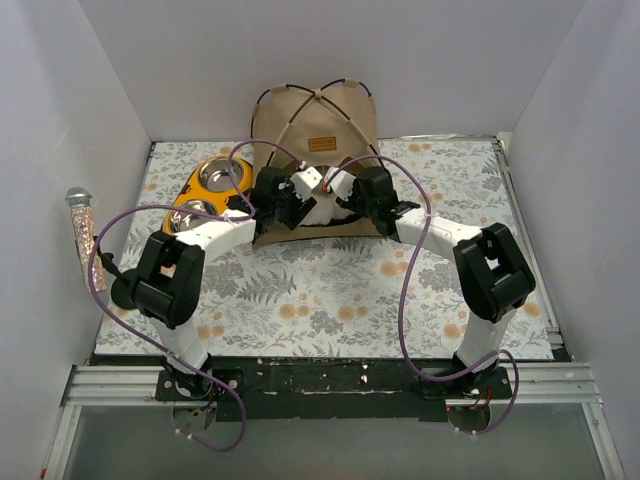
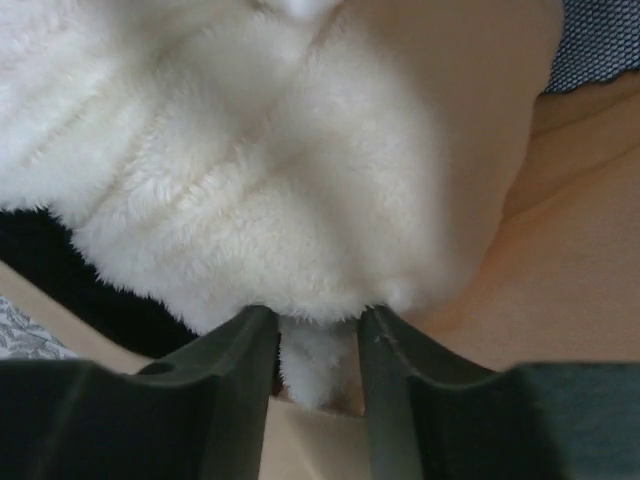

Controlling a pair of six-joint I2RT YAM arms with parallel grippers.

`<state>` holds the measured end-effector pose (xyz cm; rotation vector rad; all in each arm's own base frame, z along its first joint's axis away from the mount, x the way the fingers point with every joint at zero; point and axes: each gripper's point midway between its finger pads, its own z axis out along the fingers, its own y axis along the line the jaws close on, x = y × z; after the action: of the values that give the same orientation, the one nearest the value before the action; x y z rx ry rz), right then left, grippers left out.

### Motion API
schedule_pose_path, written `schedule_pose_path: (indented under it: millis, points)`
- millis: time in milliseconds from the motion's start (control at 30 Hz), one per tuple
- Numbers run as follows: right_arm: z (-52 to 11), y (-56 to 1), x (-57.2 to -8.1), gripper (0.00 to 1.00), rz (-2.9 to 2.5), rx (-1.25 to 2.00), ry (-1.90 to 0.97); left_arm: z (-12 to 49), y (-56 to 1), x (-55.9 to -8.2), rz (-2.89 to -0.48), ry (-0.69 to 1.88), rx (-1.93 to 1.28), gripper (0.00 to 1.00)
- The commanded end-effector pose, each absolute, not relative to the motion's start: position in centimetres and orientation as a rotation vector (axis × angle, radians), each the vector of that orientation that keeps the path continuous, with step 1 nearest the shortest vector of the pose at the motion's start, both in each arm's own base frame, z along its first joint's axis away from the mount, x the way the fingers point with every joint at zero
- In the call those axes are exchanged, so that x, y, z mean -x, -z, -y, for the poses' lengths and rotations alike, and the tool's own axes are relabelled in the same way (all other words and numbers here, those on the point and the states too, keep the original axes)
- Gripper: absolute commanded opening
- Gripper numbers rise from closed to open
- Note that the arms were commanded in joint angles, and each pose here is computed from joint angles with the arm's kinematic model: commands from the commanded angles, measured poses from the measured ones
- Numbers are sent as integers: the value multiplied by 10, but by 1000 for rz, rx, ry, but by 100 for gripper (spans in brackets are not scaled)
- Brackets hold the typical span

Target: Set up the pet tent

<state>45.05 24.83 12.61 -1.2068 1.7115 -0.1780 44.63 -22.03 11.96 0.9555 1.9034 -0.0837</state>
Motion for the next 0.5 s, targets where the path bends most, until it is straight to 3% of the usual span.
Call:
schedule_pose_path:
  millis: [0, 133, 300, 467]
  points:
    - [-264, -187, -437, 54, -1590, 1189, 90, 232, -175, -435, -1794, 191, -966, 71]
    - [-269, -211, -402, 70, -1590, 1237, -70, 236, -215, -407, -1696, 274, -1005, 82]
    - [-276, -214, -354, 76, -1591, 1378, -271, 237, -244, -372, -1657, 477, -1063, 98]
    - [-276, -224, -327, 76, -1583, 1446, -411, 220, -247, -355, -1756, 578, -1049, 98]
